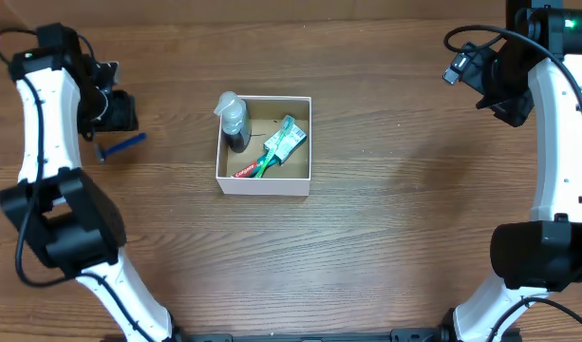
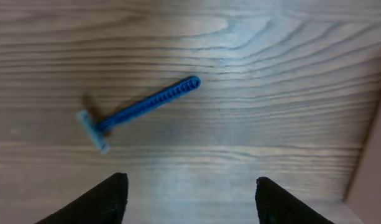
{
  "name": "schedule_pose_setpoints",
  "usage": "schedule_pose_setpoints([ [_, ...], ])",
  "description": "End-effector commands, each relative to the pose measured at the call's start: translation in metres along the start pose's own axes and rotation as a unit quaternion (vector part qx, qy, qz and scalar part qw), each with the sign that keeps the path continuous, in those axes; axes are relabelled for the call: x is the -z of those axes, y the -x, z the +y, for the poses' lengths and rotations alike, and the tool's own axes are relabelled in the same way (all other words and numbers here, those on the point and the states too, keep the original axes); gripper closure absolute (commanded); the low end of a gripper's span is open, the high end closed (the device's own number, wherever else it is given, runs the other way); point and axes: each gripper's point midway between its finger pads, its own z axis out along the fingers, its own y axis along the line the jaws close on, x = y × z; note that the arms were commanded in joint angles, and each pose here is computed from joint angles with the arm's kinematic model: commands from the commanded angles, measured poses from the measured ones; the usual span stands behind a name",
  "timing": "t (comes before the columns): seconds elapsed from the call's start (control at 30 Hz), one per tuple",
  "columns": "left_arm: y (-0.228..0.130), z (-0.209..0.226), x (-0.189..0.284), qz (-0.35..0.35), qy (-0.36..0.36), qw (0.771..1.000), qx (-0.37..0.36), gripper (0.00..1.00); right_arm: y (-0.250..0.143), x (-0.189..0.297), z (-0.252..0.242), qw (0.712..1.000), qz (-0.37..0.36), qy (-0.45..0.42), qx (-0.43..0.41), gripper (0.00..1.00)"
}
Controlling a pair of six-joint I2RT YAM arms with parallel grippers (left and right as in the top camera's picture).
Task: Pack container
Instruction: 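Reach the left gripper to the blue razor and grasp it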
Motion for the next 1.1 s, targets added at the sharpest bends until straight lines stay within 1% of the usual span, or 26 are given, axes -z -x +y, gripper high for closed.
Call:
schedule_pose_setpoints([
  [0.0, -0.005, 0.004, -0.031, 0.030, -0.009, 0.999, -0.042, 0.31, 0.003, 0.001, -0.001, 1.000, -0.007, -0.002, -0.001, 0.00],
  [0.03, -0.005, 0.005, -0.038, 0.034, -0.010, 0.998, -0.044, 0.28, 0.003, 0.001, -0.001, 1.000, -0.007, -0.002, -0.001, 0.00],
  [0.13, -0.003, 0.008, -0.052, 0.037, -0.011, 0.997, -0.073, 0.28, 0.003, 0.001, -0.001, 1.000, -0.007, -0.002, -0.001, 0.00],
  [0.3, 0.008, 0.017, -0.056, 0.017, 0.001, 0.994, -0.104, 0.26, 0.003, 0.001, -0.001, 1.000, -0.007, -0.002, -0.001, 0.00],
  [0.5, 0.012, 0.032, -0.057, 0.002, 0.008, 0.994, -0.107, 0.20, 0.003, 0.001, -0.001, 1.000, -0.007, -0.002, -0.001, 0.00],
  [0.67, 0.008, 0.042, -0.061, 0.000, 0.004, 0.995, -0.100, 0.21, 0.003, 0.001, -0.001, 1.000, -0.007, -0.002, -0.001, 0.00],
  [0.87, -0.001, 0.040, -0.084, 0.003, 0.001, 0.995, -0.102, 0.20, 0.003, 0.001, -0.001, 1.000, -0.007, -0.002, -0.001, 0.00],
  [0.97, 0.001, 0.035, -0.090, -0.009, -0.011, 0.992, -0.125, 0.24, 0.003, 0.001, -0.001, 1.000, -0.007, -0.002, -0.001, 0.00],
  [1.07, 0.003, 0.033, -0.094, -0.017, -0.015, 0.991, -0.130, 0.27, 0.003, 0.001, -0.001, 1.000, -0.007, -0.002, -0.001, 0.00],
])
